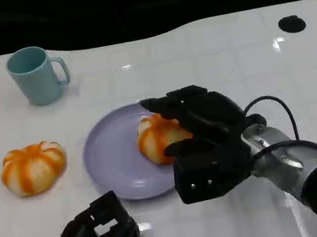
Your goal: Grasp the bread from the table and place it into the plate.
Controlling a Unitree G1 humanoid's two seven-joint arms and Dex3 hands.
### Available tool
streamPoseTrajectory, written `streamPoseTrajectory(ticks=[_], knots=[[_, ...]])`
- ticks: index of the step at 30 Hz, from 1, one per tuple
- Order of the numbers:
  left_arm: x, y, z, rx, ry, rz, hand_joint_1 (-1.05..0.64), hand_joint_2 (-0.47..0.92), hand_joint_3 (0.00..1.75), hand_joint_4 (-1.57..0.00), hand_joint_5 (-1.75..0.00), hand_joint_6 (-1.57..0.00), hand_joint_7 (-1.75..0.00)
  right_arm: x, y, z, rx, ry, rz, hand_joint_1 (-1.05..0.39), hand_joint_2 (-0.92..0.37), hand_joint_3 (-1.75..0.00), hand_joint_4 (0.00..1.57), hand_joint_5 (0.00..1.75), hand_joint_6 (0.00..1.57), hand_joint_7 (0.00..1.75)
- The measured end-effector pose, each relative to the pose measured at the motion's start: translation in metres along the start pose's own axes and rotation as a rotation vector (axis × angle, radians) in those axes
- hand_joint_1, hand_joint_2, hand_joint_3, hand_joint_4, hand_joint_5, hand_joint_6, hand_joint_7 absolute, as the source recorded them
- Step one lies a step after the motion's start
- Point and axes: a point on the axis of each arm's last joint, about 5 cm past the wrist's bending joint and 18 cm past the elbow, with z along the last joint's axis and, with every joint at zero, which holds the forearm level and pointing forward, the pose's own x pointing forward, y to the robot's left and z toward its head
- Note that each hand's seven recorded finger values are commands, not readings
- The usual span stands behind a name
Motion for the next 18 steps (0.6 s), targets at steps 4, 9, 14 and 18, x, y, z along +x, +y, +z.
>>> streamPoseTrajectory(ticks=[4,9,14,18], knots=[[0.000,0.000,0.000,0.003,0.002,-0.001,-0.63,0.92,0.23,-0.80,-1.75,-0.69,-1.58,-0.002,0.0010,0.003,0.016,-0.023,0.001,-0.78,-0.92,-0.28,0.07,0.27,0.19,0.01],[0.000,0.000,0.000,0.007,0.004,-0.002,-0.63,0.92,0.23,-0.80,-1.75,-0.69,-1.58,-0.009,-0.0025,0.002,0.017,-0.056,-0.026,-0.74,-0.92,-0.24,0.13,0.33,0.25,0.04],[0.000,-0.001,0.000,0.004,0.004,-0.002,-0.63,0.92,0.22,-0.81,-1.75,-0.69,-1.57,-0.026,-0.0042,-0.007,0.034,-0.073,-0.085,-0.57,-0.91,-0.10,0.24,0.43,0.39,0.08],[0.001,-0.001,-0.001,0.002,0.004,-0.002,-0.64,0.92,0.22,-0.81,-1.75,-0.69,-1.57,-0.042,-0.0049,-0.017,-0.001,-0.119,-0.167,-0.40,-0.86,-0.03,0.38,0.52,0.58,0.13]])
